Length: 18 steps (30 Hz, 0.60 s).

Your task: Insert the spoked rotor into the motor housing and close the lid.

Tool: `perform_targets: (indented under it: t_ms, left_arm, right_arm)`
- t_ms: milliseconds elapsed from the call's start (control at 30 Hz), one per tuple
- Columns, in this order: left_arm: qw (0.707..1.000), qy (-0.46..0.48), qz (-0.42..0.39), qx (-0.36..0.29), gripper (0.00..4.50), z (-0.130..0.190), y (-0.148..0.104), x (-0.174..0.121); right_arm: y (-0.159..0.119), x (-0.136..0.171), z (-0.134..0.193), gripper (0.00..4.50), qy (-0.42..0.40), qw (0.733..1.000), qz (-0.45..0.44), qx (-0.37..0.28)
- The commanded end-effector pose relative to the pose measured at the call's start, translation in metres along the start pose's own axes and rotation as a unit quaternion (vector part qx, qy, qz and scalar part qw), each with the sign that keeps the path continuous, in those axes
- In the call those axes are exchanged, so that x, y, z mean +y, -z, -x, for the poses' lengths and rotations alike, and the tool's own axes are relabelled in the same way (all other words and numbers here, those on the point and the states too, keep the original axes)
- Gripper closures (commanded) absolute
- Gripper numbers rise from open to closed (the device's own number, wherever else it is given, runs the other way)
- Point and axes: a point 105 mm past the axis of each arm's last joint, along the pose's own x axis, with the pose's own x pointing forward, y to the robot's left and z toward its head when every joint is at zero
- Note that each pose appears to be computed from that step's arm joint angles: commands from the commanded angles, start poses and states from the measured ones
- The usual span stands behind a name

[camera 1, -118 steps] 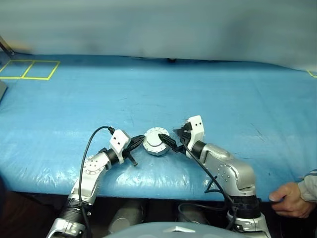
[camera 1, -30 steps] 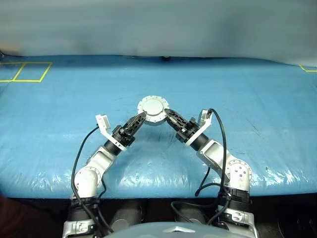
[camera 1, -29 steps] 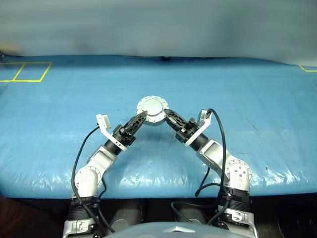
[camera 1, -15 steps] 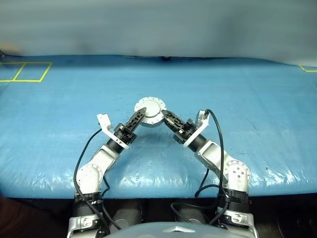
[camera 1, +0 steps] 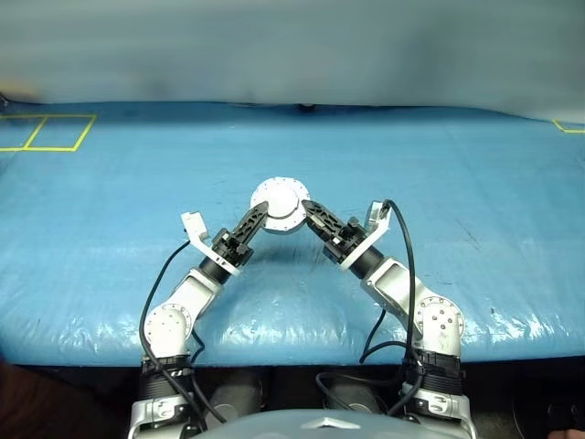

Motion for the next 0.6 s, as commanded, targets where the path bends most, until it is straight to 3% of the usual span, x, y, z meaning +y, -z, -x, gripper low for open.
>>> perform_targets:
  t_ms: [33, 300, 533, 600]
  left_arm:
    - [0.999, 0.022, 0.013, 0.046, 2.36, -0.009, 0.021, -0.01]
    - [0.999, 0.022, 0.01, 0.028, 2.36, -0.009, 0.015, -0.01]
    - [1.0, 0.005, -0.001, 0.003, 2.36, -0.009, 0.007, -0.004]
    - [1.0, -0.004, -0.004, -0.008, 2.36, -0.009, 0.004, -0.001]
  right_arm:
    - [0.013, 0.036, -0.011, 3.23, -0.077, 0.997, 0.007, 0.028]
    - [0.013, 0.032, -0.011, 3.23, -0.067, 0.997, 0.03, 0.033]
    - [0.011, 0.027, -0.011, 0.98, -0.054, 0.997, 0.051, 0.027]
    - [0.009, 0.027, -0.011, 0.98, -0.052, 0.997, 0.054, 0.022]
